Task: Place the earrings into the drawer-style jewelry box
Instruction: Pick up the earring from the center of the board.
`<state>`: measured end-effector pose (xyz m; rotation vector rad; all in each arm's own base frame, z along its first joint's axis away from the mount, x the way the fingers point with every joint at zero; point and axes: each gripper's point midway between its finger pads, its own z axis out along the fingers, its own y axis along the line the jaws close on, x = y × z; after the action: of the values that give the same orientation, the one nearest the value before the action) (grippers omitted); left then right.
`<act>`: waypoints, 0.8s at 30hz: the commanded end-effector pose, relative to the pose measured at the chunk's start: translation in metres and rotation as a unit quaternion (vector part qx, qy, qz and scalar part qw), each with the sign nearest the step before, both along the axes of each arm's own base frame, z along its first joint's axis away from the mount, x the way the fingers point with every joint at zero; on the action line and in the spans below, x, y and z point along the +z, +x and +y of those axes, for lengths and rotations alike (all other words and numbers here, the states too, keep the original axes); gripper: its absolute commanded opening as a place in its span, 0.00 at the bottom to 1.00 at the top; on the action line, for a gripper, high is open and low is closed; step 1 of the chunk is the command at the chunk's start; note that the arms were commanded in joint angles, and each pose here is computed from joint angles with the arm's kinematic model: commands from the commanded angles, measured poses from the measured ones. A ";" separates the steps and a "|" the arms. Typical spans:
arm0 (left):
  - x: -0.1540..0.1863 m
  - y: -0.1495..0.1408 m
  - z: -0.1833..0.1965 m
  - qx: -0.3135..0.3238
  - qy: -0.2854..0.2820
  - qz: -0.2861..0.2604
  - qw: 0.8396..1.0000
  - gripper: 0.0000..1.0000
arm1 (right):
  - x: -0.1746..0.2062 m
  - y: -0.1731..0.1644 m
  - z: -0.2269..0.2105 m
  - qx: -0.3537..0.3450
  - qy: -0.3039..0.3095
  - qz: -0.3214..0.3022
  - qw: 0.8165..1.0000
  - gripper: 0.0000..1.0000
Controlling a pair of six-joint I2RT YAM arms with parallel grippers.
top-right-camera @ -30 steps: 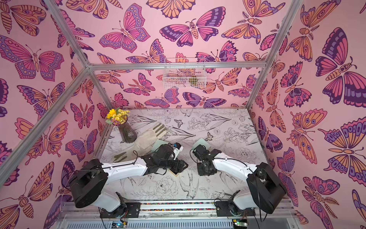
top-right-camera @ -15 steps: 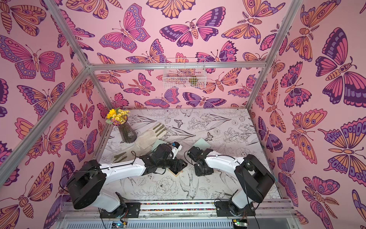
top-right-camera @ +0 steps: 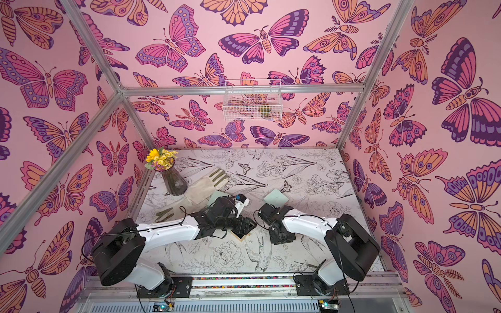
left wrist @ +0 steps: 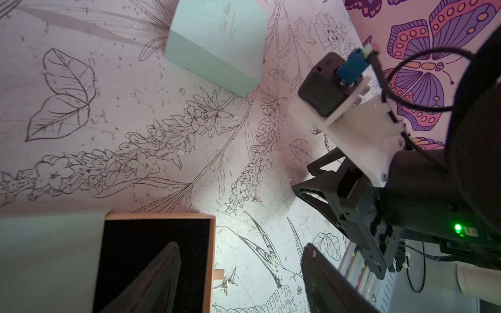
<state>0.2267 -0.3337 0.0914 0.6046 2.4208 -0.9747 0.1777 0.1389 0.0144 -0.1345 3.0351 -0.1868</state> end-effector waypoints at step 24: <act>0.000 -0.011 -0.018 -0.042 -0.001 0.002 0.999 0.73 | 0.031 0.014 0.006 -0.122 0.211 -0.051 0.968 0.29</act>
<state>0.2249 -0.3432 0.0930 0.6352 2.4174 -0.9969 0.1915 0.1310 0.0480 0.1742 2.8816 0.2332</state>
